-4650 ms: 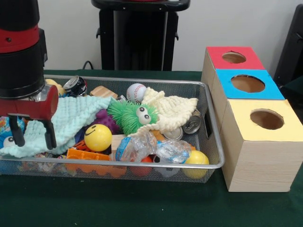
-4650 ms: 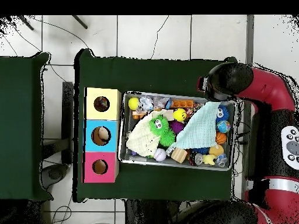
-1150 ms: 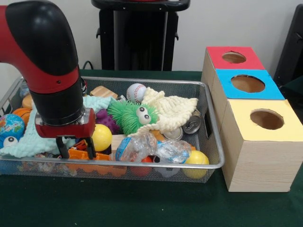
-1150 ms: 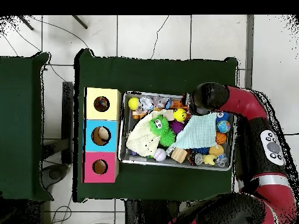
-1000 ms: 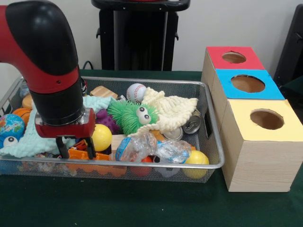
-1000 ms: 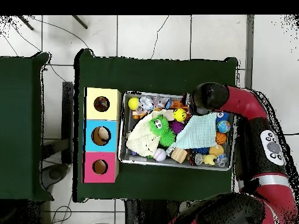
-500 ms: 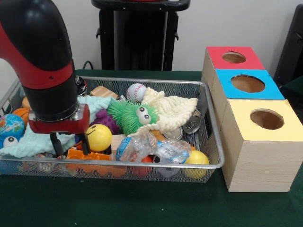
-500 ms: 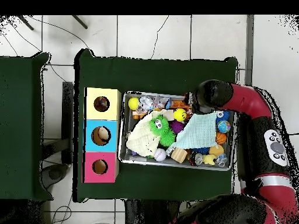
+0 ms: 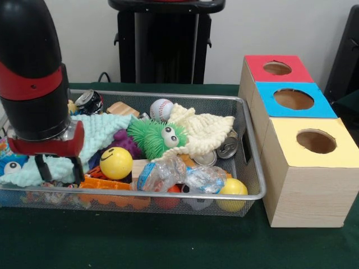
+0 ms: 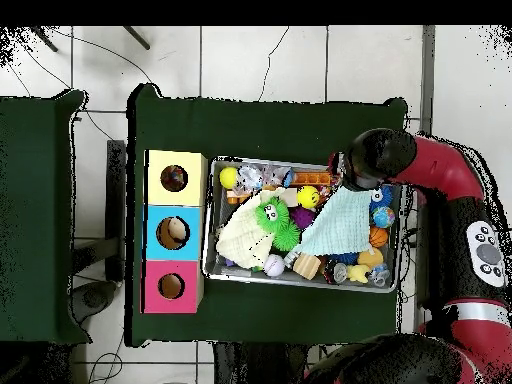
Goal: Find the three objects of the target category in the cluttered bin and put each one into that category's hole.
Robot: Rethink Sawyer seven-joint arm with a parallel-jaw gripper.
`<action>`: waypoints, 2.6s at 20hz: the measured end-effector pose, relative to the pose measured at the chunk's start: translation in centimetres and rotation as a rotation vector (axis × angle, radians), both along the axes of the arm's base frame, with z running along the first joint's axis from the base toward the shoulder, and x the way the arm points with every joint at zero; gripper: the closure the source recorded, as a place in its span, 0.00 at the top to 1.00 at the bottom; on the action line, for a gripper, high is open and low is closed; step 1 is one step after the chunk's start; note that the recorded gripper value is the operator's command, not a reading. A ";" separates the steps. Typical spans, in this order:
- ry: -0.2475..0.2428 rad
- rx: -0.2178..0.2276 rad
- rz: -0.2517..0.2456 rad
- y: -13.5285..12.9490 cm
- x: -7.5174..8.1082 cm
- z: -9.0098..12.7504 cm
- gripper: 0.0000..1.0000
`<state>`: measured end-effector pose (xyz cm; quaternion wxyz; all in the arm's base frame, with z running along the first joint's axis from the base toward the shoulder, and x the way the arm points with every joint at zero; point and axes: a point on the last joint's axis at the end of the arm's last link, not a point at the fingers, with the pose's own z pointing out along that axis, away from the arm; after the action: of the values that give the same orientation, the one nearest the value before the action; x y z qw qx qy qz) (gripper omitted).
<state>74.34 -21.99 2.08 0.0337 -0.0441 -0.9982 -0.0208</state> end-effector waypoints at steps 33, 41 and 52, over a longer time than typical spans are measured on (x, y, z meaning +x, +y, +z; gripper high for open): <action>-0.018 -0.052 -0.064 -6.1 1.1 0.7 1.00; -0.001 -0.045 -0.071 -6.3 1.4 4.9 1.00; -0.008 -0.019 -0.048 -4.0 0.7 6.7 1.00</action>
<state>74.99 -25.99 8.78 0.0287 -0.0683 -0.9972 -0.0123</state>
